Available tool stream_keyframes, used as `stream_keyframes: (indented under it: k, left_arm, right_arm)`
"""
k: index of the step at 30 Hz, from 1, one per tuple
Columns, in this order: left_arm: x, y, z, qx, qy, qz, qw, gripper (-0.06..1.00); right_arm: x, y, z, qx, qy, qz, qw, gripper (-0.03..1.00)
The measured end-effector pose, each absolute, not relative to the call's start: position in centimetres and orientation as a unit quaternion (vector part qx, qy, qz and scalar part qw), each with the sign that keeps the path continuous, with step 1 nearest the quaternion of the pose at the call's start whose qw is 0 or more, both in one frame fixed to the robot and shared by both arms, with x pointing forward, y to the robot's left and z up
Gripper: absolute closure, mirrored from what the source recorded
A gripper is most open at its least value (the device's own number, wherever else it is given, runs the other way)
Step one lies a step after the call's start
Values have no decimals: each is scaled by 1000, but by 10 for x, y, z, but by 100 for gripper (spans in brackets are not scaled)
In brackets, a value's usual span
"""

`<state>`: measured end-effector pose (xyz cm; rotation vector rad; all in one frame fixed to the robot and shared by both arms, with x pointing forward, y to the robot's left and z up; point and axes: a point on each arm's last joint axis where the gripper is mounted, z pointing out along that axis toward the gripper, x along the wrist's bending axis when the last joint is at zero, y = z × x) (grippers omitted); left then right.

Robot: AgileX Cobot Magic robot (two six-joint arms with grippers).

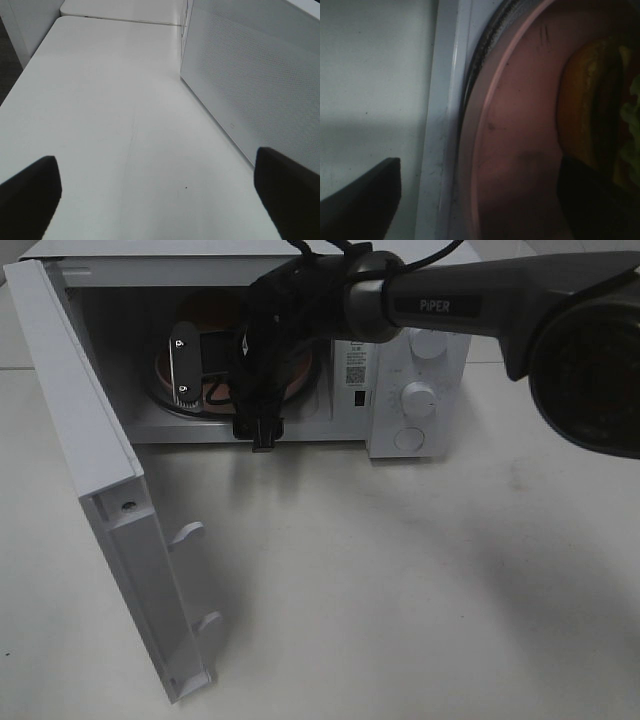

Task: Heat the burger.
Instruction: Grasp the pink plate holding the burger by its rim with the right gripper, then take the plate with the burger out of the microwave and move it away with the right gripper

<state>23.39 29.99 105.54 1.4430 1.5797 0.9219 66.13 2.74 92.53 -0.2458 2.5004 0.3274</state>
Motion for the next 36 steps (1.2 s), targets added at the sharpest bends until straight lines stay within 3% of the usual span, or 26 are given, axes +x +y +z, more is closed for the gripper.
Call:
stream_keyframes:
  k: [6,11,12,13,14,16,17,18,36]
  left_arm:
    - [234,300,1055,569,623,364,395,-5]
    - [234,300,1055,569,623,364,395,-5]
    - [234,300,1055,569,623,364,395,-5]
    - [234,300,1055,569,623,364,395,-5]
    - [234,300,1055,569,623,364,395,-5]
    - [234,300,1055,569,623,364,395,-5]
    - [234,300,1055,569,623,364,395,-5]
    - [234,300,1055,569,623,364,395,-5]
    - [234,300,1055,569,623,365,394,-5]
  right_arm:
    - [664,29,918,-71,946,128,289,23]
    - [668,26,912,-56,949,132,281,37]
    - [668,25,912,-54,949,133,279,42]
    - [669,24,910,-52,950,131,277,53]
    - [669,24,910,-52,950,131,277,53]
    - [668,24,910,-49,952,131,272,75]
    - [668,24,910,-49,952,131,272,75]
    - [668,26,913,-57,949,133,280,82]
    - [658,24,921,-107,949,109,276,85]
